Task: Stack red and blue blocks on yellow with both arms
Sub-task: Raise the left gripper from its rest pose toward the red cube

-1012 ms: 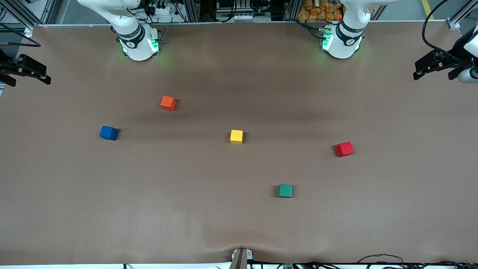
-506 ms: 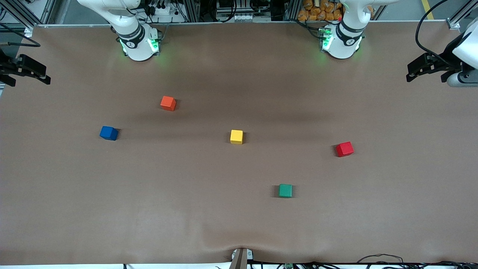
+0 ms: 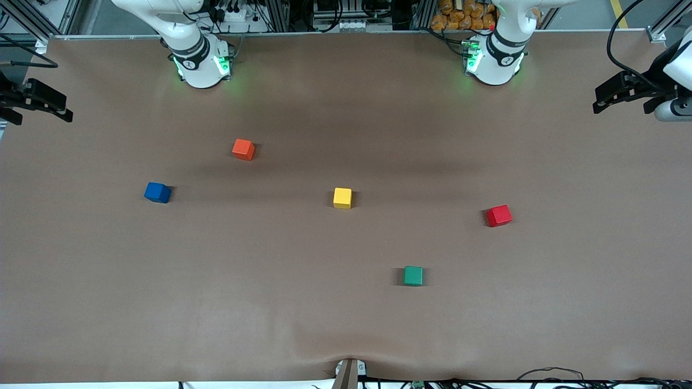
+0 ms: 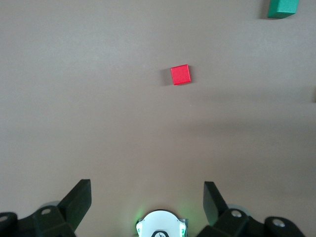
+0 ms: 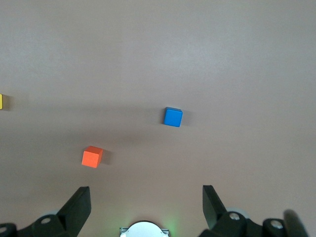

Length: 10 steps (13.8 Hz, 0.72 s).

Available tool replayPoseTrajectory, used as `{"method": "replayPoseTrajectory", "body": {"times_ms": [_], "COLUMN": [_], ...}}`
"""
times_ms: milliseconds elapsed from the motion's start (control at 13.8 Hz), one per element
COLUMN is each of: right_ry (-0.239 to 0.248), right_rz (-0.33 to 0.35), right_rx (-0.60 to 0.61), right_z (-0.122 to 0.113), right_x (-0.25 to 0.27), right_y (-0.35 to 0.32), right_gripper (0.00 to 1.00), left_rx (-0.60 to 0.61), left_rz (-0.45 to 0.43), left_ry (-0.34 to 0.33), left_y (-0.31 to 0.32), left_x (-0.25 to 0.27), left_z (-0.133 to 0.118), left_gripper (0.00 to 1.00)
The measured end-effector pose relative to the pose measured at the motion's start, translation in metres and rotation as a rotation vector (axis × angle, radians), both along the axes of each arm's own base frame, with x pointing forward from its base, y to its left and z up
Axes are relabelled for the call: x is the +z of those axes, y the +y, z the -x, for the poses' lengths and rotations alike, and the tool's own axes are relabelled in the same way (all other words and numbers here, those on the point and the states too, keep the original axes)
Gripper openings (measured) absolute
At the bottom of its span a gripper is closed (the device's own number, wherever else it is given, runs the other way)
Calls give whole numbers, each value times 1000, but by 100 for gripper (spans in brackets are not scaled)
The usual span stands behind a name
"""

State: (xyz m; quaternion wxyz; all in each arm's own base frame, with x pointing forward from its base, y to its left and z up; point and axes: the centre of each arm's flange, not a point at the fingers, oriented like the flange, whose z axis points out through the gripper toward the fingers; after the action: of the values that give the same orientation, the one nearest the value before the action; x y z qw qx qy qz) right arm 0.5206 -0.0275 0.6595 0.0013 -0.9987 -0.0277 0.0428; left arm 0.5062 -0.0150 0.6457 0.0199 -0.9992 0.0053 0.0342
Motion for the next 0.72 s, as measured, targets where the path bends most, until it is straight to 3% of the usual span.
{"method": "replayPoseTrajectory", "body": {"times_ms": [723], "right_ry": [0], "right_rz": [0], "right_rx": [0], "right_z": [0], "right_x": [0], "right_y": [0], "right_gripper": [100], "left_rx": [-23], "left_rz": [-4], "left_ry": [56], "left_y": [-13], "left_x": [-24], "left_z": [0], "left_gripper": [100]}}
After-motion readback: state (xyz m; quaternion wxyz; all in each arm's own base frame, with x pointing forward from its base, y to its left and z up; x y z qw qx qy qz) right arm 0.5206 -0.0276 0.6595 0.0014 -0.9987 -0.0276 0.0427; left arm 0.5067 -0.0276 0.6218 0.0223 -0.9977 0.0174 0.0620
